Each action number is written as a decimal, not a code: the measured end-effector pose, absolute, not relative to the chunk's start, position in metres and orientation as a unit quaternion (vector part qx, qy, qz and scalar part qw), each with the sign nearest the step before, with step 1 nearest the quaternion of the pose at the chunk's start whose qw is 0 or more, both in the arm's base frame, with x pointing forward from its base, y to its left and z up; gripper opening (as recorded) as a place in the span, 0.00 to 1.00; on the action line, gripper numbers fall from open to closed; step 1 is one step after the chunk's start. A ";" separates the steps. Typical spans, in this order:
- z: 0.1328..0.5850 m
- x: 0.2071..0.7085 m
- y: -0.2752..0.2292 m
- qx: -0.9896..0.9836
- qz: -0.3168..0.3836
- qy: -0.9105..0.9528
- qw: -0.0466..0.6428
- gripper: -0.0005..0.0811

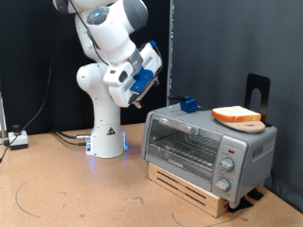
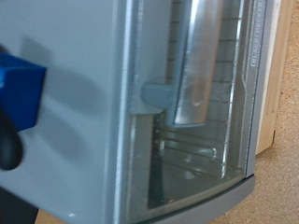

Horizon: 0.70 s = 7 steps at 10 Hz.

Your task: Make a piece of toast with the oven

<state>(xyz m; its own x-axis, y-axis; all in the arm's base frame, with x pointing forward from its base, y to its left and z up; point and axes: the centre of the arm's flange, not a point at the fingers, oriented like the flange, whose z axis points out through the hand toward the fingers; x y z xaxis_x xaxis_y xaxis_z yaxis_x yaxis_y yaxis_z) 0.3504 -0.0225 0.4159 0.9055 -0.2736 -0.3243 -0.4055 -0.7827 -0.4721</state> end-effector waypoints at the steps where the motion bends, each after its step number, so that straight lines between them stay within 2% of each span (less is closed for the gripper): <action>1: 0.406 0.352 -0.021 -0.937 0.118 0.186 0.269 0.99; 7: 0.353 0.357 -0.004 -0.945 0.120 0.189 0.239 0.99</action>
